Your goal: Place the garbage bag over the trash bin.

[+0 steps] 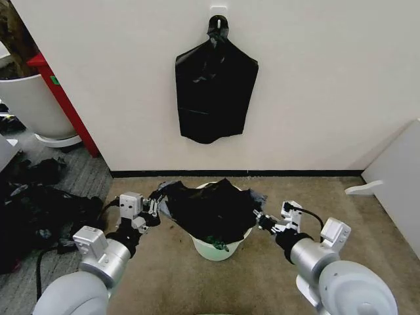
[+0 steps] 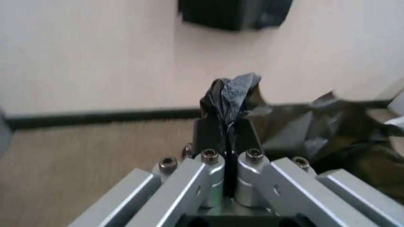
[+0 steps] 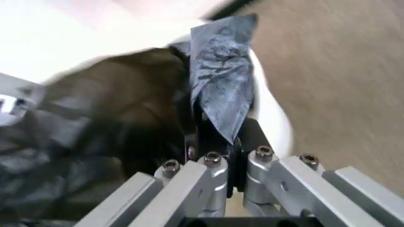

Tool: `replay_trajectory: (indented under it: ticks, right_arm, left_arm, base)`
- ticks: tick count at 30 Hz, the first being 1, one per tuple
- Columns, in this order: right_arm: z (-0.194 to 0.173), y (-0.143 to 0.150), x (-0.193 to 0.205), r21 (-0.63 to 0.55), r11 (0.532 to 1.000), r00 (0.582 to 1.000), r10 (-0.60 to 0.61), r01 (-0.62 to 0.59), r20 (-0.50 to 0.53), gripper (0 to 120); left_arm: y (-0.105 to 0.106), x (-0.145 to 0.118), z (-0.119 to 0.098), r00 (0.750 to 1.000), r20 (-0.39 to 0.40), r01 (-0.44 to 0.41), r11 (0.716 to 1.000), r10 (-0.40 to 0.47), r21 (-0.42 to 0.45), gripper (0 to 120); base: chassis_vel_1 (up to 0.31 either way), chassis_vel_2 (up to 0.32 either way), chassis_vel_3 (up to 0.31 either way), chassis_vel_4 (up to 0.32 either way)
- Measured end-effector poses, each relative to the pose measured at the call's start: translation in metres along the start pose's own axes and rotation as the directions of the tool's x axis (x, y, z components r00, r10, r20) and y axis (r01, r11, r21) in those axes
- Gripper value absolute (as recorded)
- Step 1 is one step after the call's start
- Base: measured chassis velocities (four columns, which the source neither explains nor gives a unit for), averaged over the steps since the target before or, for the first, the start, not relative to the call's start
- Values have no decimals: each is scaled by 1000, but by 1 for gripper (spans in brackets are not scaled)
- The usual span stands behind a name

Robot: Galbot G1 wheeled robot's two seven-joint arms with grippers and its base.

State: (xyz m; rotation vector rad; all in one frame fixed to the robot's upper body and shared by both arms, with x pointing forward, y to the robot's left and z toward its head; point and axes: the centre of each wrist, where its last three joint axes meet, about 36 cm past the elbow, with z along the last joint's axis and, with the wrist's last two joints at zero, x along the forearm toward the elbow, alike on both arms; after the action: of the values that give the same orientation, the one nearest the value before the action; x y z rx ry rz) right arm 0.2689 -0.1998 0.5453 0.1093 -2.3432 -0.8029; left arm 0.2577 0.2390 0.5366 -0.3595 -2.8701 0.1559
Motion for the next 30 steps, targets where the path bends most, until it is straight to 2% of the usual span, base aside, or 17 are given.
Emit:
replay_trajectory:
  ticks: [6, 8, 14, 20, 30]
  right_arm:
    - [11, 3, -1, -52, 992, 992, 114, -117, -54, 0]
    - [12, 3, -1, -53, 991, 991, 120, -123, -57, 0]
    - [16, 4, -1, -88, 970, 966, 213, -227, -147, 0]
    - [13, 1, -1, -108, 967, 963, 209, -229, -168, 0]
    - [-4, 2, -2, -54, 997, 999, 47, -46, 10, 0]
  left_arm:
    - [-4, 3, 7, 988, -146, 53, 998, -47, 39, 0]
    - [-4, 3, 7, 986, -157, 58, 997, -51, 42, 0]
    - [-5, 9, 16, 956, -271, 136, 988, -113, 67, 0]
    - [-1, 11, 17, 952, -284, 142, 987, -116, 71, 0]
    - [7, 5, 4, 985, -165, 62, 994, -46, 90, 0]
  base:
    - [0, 0, 0, 0]
    - [0, 0, 0, 0]
    - [0, 0, 0, 0]
    - [0, 0, 0, 0]
    - [0, 0, 0, 0]
